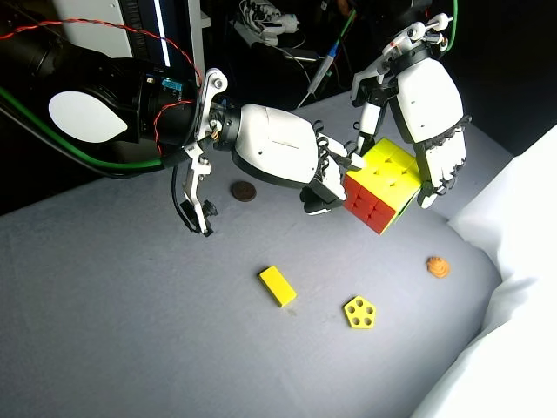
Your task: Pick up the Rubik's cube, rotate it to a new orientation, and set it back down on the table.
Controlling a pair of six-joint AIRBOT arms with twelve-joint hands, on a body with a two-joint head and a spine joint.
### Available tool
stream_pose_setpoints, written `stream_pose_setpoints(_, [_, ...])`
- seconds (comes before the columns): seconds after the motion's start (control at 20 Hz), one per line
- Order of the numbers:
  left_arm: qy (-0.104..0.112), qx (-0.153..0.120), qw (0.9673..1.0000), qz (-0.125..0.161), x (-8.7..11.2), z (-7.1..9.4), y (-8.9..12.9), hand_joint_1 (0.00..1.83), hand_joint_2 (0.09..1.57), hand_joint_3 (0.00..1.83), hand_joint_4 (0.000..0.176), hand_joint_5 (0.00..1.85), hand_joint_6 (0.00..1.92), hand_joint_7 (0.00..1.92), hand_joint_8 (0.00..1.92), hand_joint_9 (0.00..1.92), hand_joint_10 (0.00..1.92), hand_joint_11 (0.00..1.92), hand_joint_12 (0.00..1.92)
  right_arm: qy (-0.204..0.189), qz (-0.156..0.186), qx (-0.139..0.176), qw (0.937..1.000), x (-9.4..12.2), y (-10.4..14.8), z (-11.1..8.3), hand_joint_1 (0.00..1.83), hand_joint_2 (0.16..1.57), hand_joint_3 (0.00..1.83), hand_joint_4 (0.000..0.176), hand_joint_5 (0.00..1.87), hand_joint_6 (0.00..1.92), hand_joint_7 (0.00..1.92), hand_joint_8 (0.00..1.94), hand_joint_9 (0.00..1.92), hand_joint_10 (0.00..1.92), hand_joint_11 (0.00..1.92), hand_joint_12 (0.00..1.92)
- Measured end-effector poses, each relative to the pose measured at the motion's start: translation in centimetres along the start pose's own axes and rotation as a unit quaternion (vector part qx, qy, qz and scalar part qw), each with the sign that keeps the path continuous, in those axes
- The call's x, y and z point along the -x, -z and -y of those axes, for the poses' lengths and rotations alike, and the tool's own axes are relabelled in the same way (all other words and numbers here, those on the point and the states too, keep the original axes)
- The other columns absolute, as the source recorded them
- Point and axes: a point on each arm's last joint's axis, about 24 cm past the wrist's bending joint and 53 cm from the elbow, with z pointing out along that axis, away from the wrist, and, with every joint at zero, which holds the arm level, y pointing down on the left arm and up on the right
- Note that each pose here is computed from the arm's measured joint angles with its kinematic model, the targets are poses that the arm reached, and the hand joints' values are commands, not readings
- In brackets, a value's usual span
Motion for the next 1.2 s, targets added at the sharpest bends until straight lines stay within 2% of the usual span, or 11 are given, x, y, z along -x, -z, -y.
stream_pose_setpoints(0.05, [0.001, 0.000, 1.0000, 0.000, 0.0, 0.0, 0.0, 1.02, 1.40, 0.00, 0.027, 0.50, 1.71, 0.48, 1.77, 0.26, 1.71, 0.19, 1.84, 0.002, -0.004, -0.002, 1.0000, -0.2, 0.0, 0.1, 0.14, 1.22, 0.00, 0.000, 0.17, 0.01, 0.53, 1.74, 0.57, 1.92, 0.49, 1.92])
stream_pose_setpoints(0.1, [0.002, -0.001, 1.0000, 0.001, 0.1, 0.1, 0.0, 1.15, 1.24, 0.00, 0.000, 0.27, 1.59, 0.27, 1.65, 0.26, 1.67, 0.15, 1.83, 0.004, -0.009, -0.003, 0.9999, -0.6, 0.0, 0.2, 0.17, 1.22, 0.00, 0.000, 0.16, 0.00, 0.52, 1.78, 0.57, 1.92, 0.49, 1.92])
stream_pose_setpoints(0.15, [0.004, -0.002, 1.0000, 0.003, 0.4, 0.1, 0.1, 1.05, 1.37, 0.00, 0.006, 0.45, 1.68, 0.44, 1.76, 0.27, 1.68, 0.19, 1.82, 0.005, -0.018, -0.006, 0.9998, -1.1, 0.0, 0.2, 0.14, 1.23, 0.00, 0.000, 0.16, 0.00, 0.50, 1.77, 0.55, 1.92, 0.47, 1.92])
stream_pose_setpoints(0.3, [0.002, -0.004, 0.9999, 0.010, 0.8, 0.2, 0.1, 1.03, 1.40, 0.00, 0.029, 0.50, 1.72, 0.50, 1.74, 0.28, 1.66, 0.19, 1.81, 0.005, -0.021, -0.005, 0.9998, -1.3, -0.1, 0.1, 0.16, 1.22, 0.00, 0.000, 0.19, 0.01, 0.54, 1.76, 0.59, 1.92, 0.53, 1.92])
stream_pose_setpoints(0.45, [0.004, -0.002, 1.0000, 0.008, 0.7, 0.1, 0.1, 1.04, 1.39, 0.00, 0.025, 0.53, 1.70, 0.49, 1.72, 0.30, 1.64, 0.22, 1.80, 0.005, -0.021, -0.005, 0.9997, -1.3, -0.1, 0.1, 0.14, 1.22, 0.00, 0.000, 0.18, 0.01, 0.54, 1.76, 0.58, 1.92, 0.47, 1.92])
stream_pose_setpoints(0.5, [0.003, -0.002, 0.9999, 0.009, 0.8, 0.1, 0.1, 1.18, 1.24, 0.00, 0.000, 0.28, 1.61, 0.29, 1.63, 0.27, 1.64, 0.18, 1.80, 0.005, -0.021, -0.005, 0.9998, -1.3, -0.1, 0.1, 0.17, 1.22, 0.00, 0.000, 0.19, 0.01, 0.56, 1.76, 0.59, 1.92, 0.48, 1.92])
stream_pose_setpoints(0.55, [0.003, -0.002, 0.9999, 0.010, 0.8, 0.1, 0.1, 1.04, 1.38, 0.00, 0.009, 0.41, 1.75, 0.44, 1.74, 0.26, 1.69, 0.18, 1.83, 0.005, -0.021, -0.005, 0.9997, -1.3, -0.1, 0.1, 0.18, 1.22, 0.00, 0.000, 0.19, 0.01, 0.54, 1.78, 0.59, 1.92, 0.49, 1.92])
stream_pose_setpoints(0.6, [0.003, -0.002, 0.9999, 0.009, 0.8, 0.1, 0.1, 1.01, 1.37, 0.00, 0.000, 0.50, 1.68, 0.24, 1.70, 0.22, 1.72, 0.15, 1.86, 0.005, -0.021, -0.005, 0.9998, -1.3, -0.1, 0.1, 0.13, 1.23, 0.00, 0.000, 0.19, 0.01, 0.54, 1.77, 0.59, 1.92, 0.48, 1.92])
stream_pose_setpoints(0.65, [0.003, -0.002, 0.9999, 0.009, 0.8, 0.1, 0.1, 1.02, 1.40, 0.00, 0.000, 0.50, 1.72, 0.43, 1.74, 0.27, 1.69, 0.20, 1.83, 0.005, -0.021, -0.004, 0.9998, -1.2, -0.1, 0.1, 0.12, 1.22, 0.00, 0.000, 0.18, 0.00, 0.54, 1.75, 0.57, 1.92, 0.47, 1.92])
stream_pose_setpoints(0.7, [0.003, -0.002, 0.9999, 0.010, 0.8, 0.1, 0.1, 1.02, 1.40, 0.00, 0.025, 0.51, 1.73, 0.47, 1.75, 0.28, 1.69, 0.21, 1.83, 0.005, -0.020, -0.004, 0.9998, -1.2, -0.1, 0.1, 0.16, 1.22, 0.00, 0.000, 0.18, 0.00, 0.54, 1.75, 0.58, 1.92, 0.49, 1.92])
stream_pose_setpoints(1.2, [0.003, -0.004, 0.9999, 0.009, 0.8, 0.2, 0.1, 1.02, 1.40, 0.00, 0.027, 0.50, 1.72, 0.48, 1.76, 0.28, 1.69, 0.21, 1.84, 0.005, -0.006, -0.004, 1.0000, -0.3, -0.4, -0.2, 0.17, 1.22, 0.00, 0.000, 0.19, 0.01, 0.55, 1.75, 0.59, 1.92, 0.49, 1.92])
